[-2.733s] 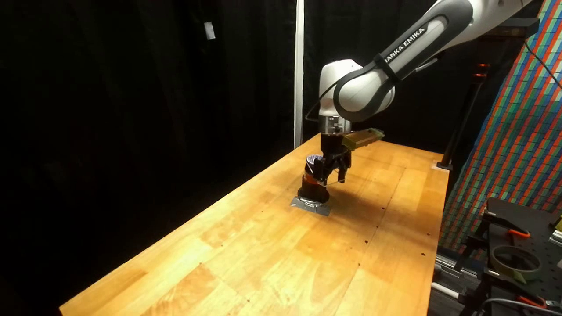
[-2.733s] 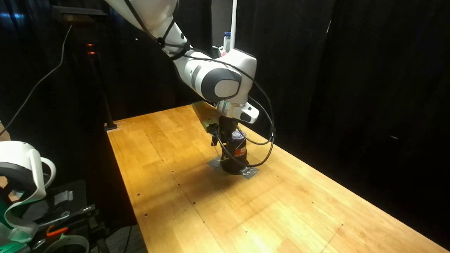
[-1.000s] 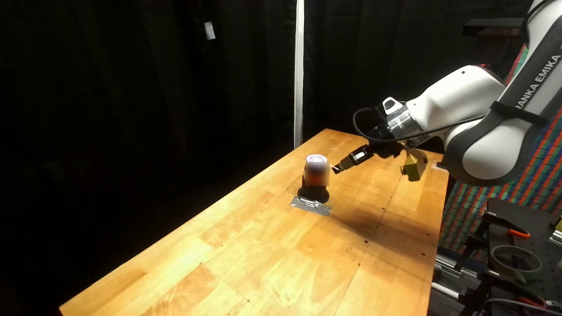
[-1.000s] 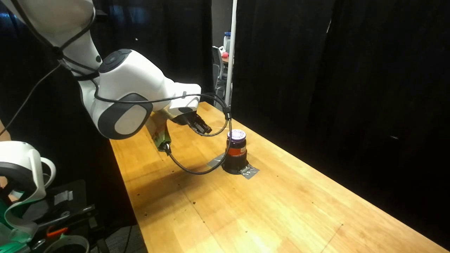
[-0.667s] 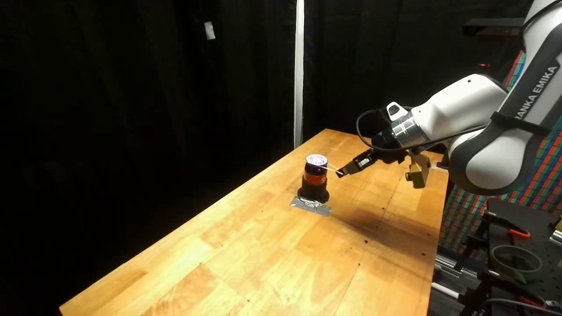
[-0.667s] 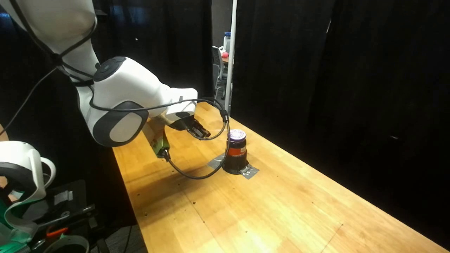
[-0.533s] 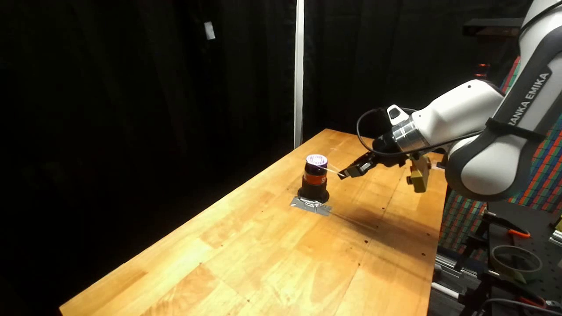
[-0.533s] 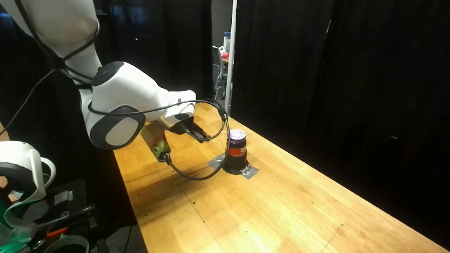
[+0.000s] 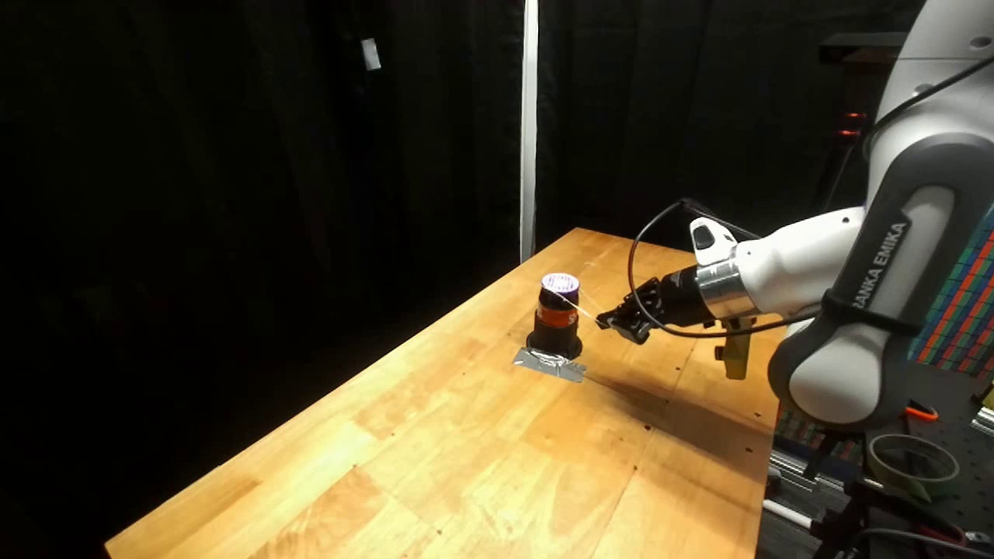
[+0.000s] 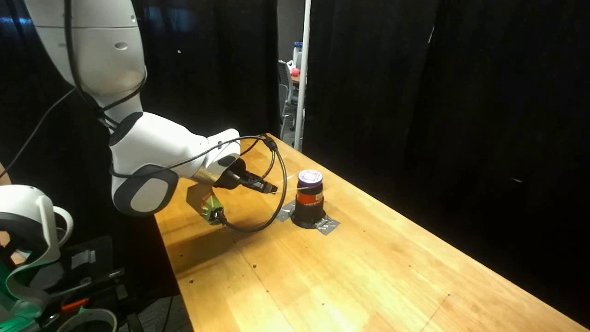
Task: Put a rubber band around the base of the cup
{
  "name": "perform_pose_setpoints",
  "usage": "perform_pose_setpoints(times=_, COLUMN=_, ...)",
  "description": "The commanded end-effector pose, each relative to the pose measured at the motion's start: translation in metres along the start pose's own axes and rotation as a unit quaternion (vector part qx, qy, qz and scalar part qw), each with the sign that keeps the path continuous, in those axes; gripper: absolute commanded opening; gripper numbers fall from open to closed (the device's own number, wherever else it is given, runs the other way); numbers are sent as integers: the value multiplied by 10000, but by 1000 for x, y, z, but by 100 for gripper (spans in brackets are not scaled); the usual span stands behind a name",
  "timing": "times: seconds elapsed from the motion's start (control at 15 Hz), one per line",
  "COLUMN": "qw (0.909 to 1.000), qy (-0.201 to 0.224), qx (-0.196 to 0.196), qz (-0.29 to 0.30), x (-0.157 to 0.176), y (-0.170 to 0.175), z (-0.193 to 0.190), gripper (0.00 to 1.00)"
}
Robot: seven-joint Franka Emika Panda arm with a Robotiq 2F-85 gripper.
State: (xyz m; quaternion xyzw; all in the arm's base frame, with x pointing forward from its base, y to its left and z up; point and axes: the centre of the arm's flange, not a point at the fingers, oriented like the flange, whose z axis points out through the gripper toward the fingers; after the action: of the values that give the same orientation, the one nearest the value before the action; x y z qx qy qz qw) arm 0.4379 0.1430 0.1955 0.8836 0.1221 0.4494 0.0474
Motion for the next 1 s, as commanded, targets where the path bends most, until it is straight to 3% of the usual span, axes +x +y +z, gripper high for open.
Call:
perform_pose_setpoints(times=0.0, qw=9974, qy=636, qx=-297, qz=-142, x=-3, y=-16, z=17, gripper=8)
perform_pose_setpoints(times=0.2, qw=9924, qy=1148, qx=-436, qz=-90, x=0, y=-17, z=26, gripper=10)
perform_pose_setpoints(times=0.47, qw=9866, qy=1482, qx=-660, qz=-172, x=14, y=-11, z=44, gripper=8)
perform_pose_setpoints(times=0.67, qw=9830, qy=1642, qx=-773, qz=-265, x=20, y=-9, z=51, gripper=9)
perform_pose_setpoints(times=0.8, qw=9854, qy=1495, qx=-778, qz=-254, x=25, y=-9, z=53, gripper=10)
perform_pose_setpoints(times=0.87, qw=9894, qy=1247, qx=-732, qz=-136, x=25, y=-10, z=52, gripper=35)
perform_pose_setpoints(times=0.93, qw=9893, qy=1298, qx=-619, qz=-226, x=32, y=-7, z=52, gripper=36)
